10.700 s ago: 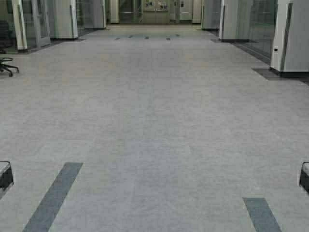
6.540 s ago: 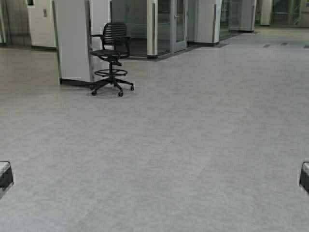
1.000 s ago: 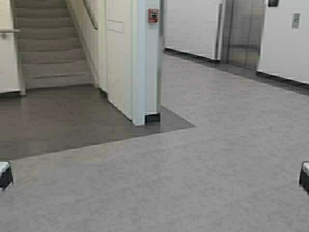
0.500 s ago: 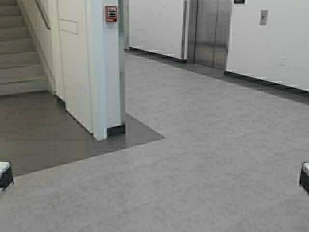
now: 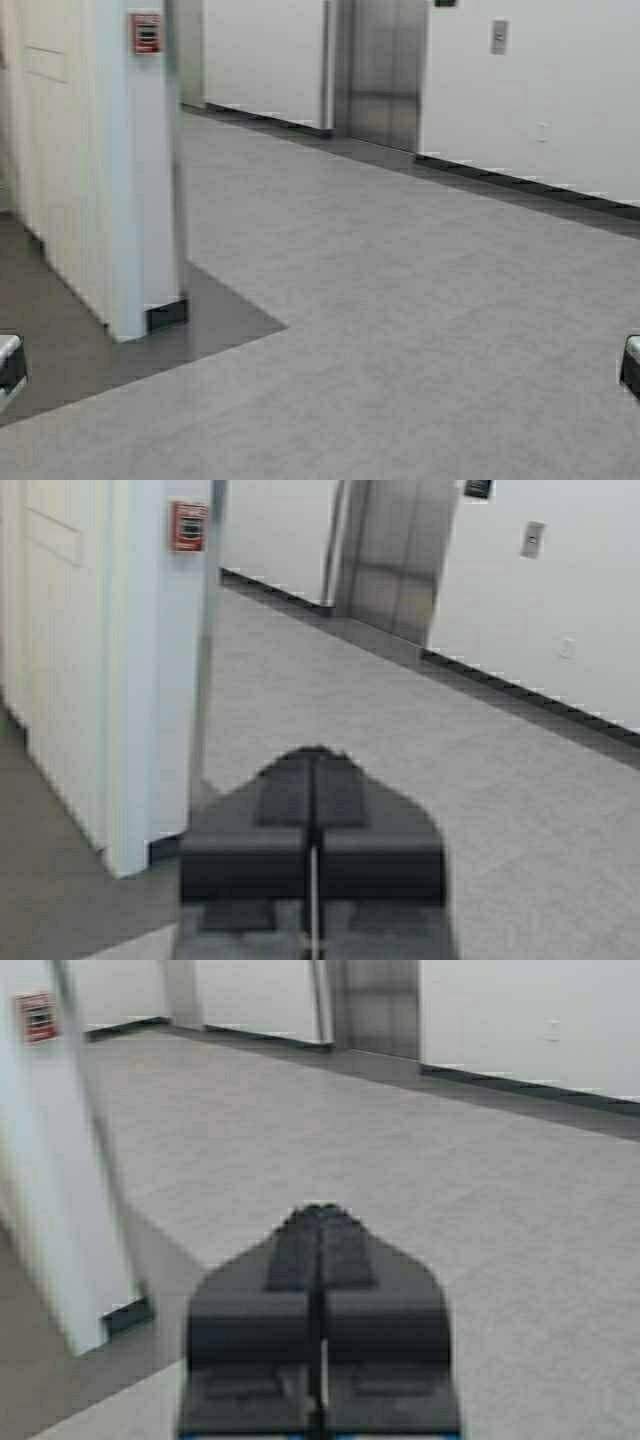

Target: Navigate to elevator, push the call button, then enter the elevator

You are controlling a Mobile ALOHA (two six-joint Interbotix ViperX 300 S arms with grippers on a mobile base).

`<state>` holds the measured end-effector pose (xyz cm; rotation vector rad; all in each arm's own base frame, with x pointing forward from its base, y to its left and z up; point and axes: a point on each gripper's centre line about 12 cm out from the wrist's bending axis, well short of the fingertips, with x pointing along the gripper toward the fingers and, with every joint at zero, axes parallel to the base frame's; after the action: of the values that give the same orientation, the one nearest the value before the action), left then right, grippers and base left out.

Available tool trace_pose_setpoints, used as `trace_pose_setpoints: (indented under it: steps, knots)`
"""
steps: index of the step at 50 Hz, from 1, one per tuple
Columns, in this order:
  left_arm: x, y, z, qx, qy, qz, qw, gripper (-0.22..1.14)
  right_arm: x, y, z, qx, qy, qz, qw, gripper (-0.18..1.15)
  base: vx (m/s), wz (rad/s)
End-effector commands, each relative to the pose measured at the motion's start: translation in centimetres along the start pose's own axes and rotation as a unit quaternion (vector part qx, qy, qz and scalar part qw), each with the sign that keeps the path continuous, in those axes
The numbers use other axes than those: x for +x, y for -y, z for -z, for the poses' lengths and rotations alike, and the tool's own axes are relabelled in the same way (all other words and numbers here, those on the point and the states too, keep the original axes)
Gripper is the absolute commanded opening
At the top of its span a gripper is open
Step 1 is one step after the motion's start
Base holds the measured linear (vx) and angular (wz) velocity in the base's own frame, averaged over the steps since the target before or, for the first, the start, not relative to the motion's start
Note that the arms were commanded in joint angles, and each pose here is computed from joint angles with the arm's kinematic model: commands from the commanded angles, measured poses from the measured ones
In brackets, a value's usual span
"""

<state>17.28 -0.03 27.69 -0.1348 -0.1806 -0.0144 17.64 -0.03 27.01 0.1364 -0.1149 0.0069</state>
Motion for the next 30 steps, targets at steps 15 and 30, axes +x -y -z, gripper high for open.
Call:
trace_pose_setpoints:
  steps: [15,30]
  knots:
    - [0.29,0.04,-0.48,0.009,0.005,0.000,1.000,0.02,0.20,-0.08,-0.37,0.004,0.005,-0.002,1.000,0.07,0.80,-0.30]
    - [0.49,0.00,-0.12,0.014,-0.004,-0.001,1.000,0.02,0.21,-0.05,-0.19,0.002,0.002,-0.001,1.000,0.07,0.81,-0.11]
